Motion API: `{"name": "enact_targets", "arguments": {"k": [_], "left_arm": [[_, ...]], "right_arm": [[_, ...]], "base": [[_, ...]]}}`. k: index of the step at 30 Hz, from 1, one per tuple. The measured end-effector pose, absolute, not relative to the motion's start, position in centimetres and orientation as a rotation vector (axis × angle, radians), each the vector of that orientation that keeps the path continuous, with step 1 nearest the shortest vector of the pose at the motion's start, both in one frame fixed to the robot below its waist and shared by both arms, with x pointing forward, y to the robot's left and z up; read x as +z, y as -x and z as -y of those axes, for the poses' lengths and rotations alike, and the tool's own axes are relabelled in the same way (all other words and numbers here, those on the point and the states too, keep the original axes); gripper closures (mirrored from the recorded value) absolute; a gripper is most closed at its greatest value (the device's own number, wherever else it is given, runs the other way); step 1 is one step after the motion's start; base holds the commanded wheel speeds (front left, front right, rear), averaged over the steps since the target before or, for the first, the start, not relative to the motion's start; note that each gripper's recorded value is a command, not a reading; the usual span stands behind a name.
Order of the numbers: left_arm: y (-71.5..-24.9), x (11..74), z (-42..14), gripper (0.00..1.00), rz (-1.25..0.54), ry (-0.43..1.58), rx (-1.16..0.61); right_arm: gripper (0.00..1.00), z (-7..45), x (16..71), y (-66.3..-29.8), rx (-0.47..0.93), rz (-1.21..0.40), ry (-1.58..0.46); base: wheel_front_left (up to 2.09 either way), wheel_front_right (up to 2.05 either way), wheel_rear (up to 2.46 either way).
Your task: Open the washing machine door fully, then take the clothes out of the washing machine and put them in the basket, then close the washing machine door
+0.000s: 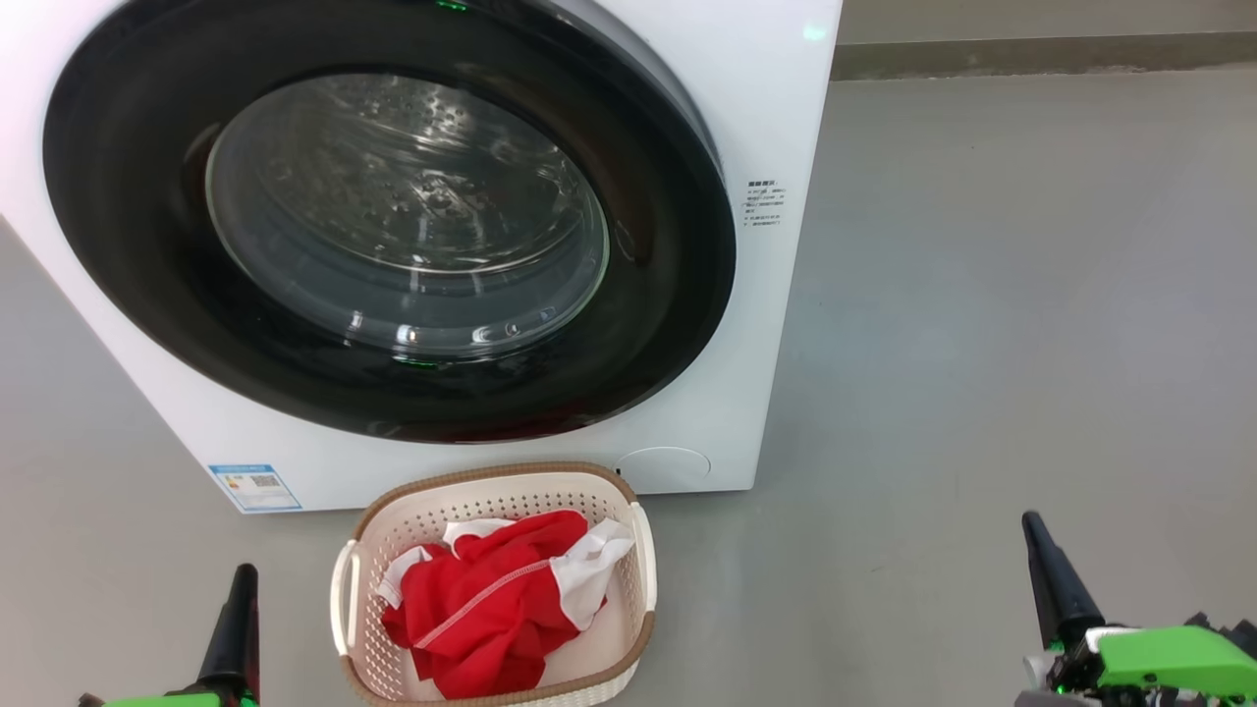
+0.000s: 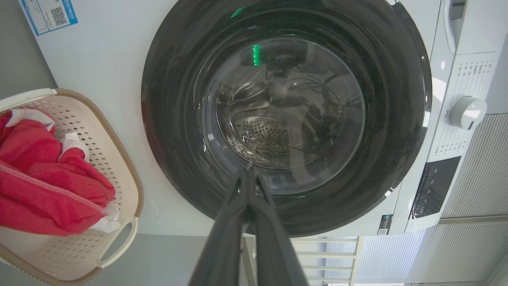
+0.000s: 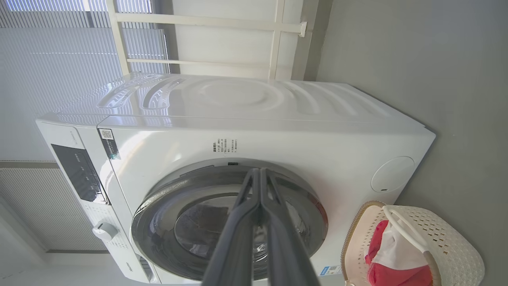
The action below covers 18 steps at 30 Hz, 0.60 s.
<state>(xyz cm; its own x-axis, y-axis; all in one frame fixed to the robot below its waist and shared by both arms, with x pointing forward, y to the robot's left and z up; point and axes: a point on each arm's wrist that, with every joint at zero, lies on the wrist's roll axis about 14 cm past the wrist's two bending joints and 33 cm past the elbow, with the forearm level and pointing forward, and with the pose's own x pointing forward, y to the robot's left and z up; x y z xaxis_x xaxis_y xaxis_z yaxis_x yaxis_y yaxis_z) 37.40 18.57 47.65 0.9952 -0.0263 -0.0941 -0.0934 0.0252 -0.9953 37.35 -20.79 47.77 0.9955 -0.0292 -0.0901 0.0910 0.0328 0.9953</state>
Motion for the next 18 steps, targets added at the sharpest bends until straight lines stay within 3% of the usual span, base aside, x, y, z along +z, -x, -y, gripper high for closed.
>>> {"name": "enact_targets", "arguments": {"k": [18], "left_arm": [[-37.81,48.31,-18.58,1.0,-0.08,1.581,0.035]], "right_arm": [[1.0,20.95,48.33,-37.64,-0.084,-0.028,-1.574]], "base": [[0.0,0.0,0.0]]}}
